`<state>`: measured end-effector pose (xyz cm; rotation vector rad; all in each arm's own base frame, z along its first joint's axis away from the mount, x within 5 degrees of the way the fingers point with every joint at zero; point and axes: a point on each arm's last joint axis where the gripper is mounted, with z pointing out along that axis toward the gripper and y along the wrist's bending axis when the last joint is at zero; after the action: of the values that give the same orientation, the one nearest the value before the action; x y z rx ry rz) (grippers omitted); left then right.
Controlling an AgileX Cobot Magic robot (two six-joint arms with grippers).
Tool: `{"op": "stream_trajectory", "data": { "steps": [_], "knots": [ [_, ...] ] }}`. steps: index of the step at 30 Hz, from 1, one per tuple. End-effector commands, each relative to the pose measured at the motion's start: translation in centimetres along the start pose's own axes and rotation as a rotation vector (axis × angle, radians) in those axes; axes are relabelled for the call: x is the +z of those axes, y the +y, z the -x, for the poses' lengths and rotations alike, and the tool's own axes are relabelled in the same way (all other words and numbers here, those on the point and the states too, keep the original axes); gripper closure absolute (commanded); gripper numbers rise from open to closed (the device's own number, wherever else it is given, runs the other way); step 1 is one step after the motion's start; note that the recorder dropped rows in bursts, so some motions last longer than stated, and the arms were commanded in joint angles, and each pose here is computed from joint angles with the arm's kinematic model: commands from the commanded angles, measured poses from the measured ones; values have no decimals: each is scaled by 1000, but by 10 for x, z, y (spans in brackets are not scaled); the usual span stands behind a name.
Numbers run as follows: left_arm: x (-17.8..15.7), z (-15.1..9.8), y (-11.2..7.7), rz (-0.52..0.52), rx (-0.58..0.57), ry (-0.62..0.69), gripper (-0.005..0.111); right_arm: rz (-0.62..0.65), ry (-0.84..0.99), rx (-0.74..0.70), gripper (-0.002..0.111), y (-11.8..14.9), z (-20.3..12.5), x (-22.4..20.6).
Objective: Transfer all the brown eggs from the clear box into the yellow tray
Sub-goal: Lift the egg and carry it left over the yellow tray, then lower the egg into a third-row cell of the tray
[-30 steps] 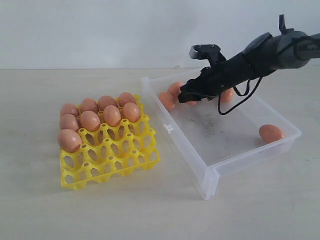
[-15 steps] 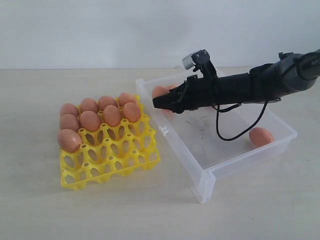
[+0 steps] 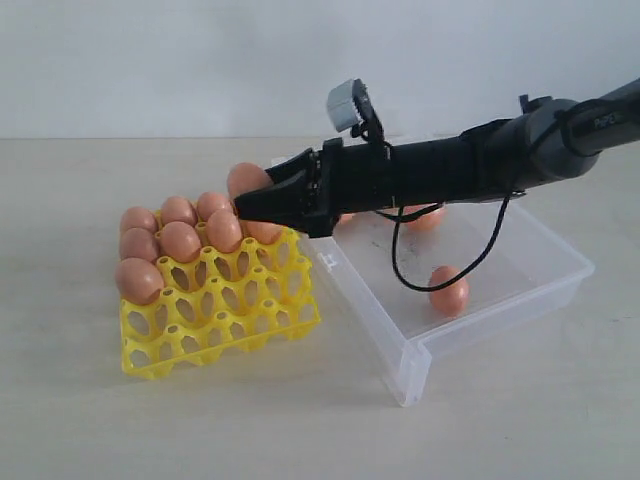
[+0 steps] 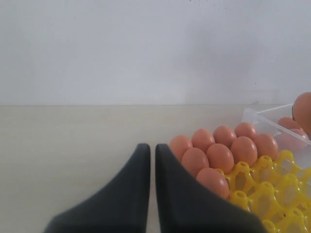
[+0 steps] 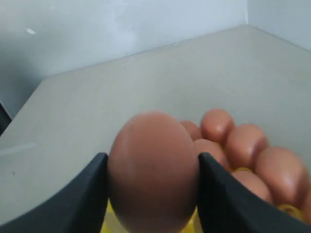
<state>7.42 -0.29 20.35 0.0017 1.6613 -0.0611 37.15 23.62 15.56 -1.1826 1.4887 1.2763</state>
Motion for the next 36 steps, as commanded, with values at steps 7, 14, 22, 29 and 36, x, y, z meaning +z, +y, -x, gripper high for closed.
{"op": "stream_trajectory", "data": {
  "steps": [7, 14, 22, 29, 36],
  "knots": [
    [0, -1, 0, -3, 1, -4, 103, -134, 235, -86, 109, 33, -13, 75],
    [0, -1, 0, -3, 1, -4, 103, -145, 248, -107, 109, 37, -11, 85],
    [0, -1, 0, -3, 1, -4, 103, -230, 307, 4, 109, 21, -36, 92],
    [0, -1, 0, -3, 1, -4, 103, -206, 277, 41, 109, 16, -35, 99],
    [0, -1, 0, -3, 1, -4, 103, -228, 284, 59, 74, 15, -36, 98]
  ]
}}
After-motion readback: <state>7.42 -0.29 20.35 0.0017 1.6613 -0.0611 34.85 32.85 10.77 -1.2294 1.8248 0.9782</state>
